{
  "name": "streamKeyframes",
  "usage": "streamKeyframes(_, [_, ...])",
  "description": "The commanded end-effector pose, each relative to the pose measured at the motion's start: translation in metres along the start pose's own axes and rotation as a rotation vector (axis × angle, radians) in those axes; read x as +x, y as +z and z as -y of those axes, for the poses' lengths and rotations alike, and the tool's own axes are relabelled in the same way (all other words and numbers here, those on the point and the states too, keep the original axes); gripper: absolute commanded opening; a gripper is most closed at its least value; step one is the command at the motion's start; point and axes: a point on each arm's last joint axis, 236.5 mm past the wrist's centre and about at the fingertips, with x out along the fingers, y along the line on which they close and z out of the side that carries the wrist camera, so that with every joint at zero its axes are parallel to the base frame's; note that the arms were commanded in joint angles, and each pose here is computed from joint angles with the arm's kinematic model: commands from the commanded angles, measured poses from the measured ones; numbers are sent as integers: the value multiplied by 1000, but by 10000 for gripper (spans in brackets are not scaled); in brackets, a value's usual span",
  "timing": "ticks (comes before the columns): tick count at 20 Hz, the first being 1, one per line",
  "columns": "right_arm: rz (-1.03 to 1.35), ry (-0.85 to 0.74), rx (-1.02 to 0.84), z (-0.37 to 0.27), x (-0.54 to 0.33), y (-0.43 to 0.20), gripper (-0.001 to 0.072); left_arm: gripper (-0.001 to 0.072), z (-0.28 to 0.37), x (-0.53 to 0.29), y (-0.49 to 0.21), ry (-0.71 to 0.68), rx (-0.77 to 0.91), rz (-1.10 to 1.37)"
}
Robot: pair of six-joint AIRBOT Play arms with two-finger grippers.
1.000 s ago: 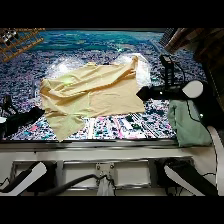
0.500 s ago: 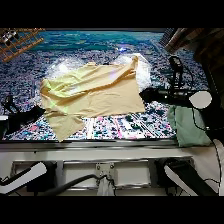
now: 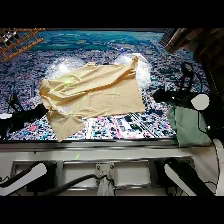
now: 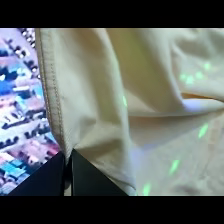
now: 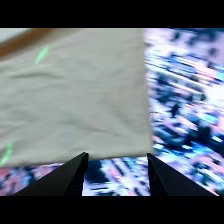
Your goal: Fold the clothes and pants, and hang the long-sleeved shirts on hangers.
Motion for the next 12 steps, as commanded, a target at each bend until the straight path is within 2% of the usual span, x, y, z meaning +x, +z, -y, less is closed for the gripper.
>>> streamKeyframes(1, [-89,-41,166,49,24,-29,429,7,3,-23,21,-6,2,88])
streamKeyframes(3, [-183,26,196,42,48,-52,429,6,7,-29,23,-15,11,99])
streamKeyframes(6, [-215,109,283,31,80,-53,429,6,13,-28,17,-38,10,71])
streamKeyframes(12, [-321,131,402,35,125,-76,431,6,17,-28,14,-56,2,61])
